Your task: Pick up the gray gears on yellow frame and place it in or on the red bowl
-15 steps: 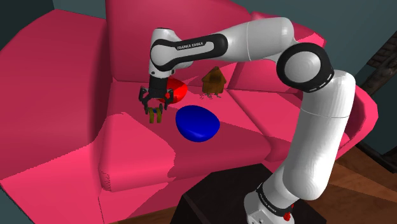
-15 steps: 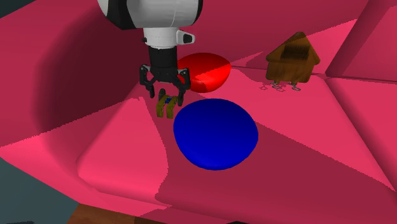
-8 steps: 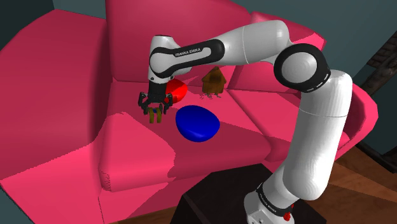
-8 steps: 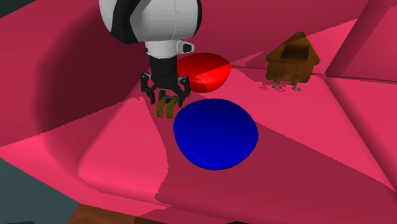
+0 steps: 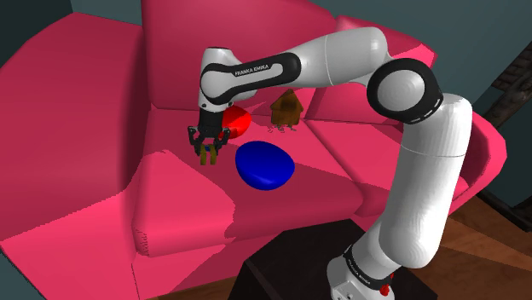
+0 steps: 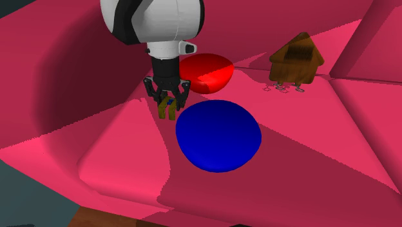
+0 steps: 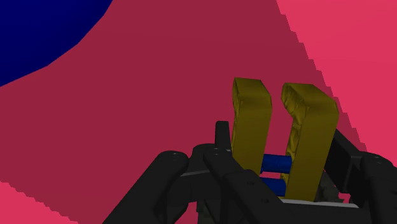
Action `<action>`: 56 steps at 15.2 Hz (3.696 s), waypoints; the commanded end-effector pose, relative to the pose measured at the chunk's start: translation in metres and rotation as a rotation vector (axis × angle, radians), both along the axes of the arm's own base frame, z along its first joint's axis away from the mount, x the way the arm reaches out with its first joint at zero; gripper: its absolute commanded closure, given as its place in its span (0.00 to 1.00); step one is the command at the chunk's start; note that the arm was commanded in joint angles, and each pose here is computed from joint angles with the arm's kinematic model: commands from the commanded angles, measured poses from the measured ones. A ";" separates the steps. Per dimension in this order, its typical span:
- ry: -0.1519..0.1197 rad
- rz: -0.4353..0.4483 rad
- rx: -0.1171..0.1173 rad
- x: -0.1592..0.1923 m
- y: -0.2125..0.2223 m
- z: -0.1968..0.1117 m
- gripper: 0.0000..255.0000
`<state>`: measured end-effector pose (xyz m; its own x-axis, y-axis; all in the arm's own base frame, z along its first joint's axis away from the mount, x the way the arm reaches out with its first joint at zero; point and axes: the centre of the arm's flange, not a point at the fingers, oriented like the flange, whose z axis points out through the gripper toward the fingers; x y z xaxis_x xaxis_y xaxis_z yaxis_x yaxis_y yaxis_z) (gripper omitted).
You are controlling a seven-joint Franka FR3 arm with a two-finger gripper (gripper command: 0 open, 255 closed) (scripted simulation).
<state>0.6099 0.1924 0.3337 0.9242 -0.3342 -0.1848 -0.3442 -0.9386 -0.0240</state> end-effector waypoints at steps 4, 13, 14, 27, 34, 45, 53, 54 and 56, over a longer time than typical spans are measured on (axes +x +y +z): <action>0.000 0.000 0.000 0.000 0.000 0.000 1.00; 0.000 0.000 0.000 0.000 0.000 0.037 1.00; 0.000 0.000 0.000 0.000 0.000 0.042 1.00; 0.000 0.000 0.000 0.000 0.000 0.111 1.00; 0.000 0.000 0.000 0.000 0.000 0.148 1.00; 0.000 0.000 0.000 0.037 -0.054 0.180 1.00; 0.000 0.000 0.000 0.100 -0.144 0.187 1.00; 0.000 0.000 0.000 0.100 -0.144 0.182 1.00; 0.000 0.000 0.000 0.100 -0.144 0.172 1.00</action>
<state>0.7090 0.0499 0.5115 0.9238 -0.3349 -0.1855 -0.3449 -0.9383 -0.0235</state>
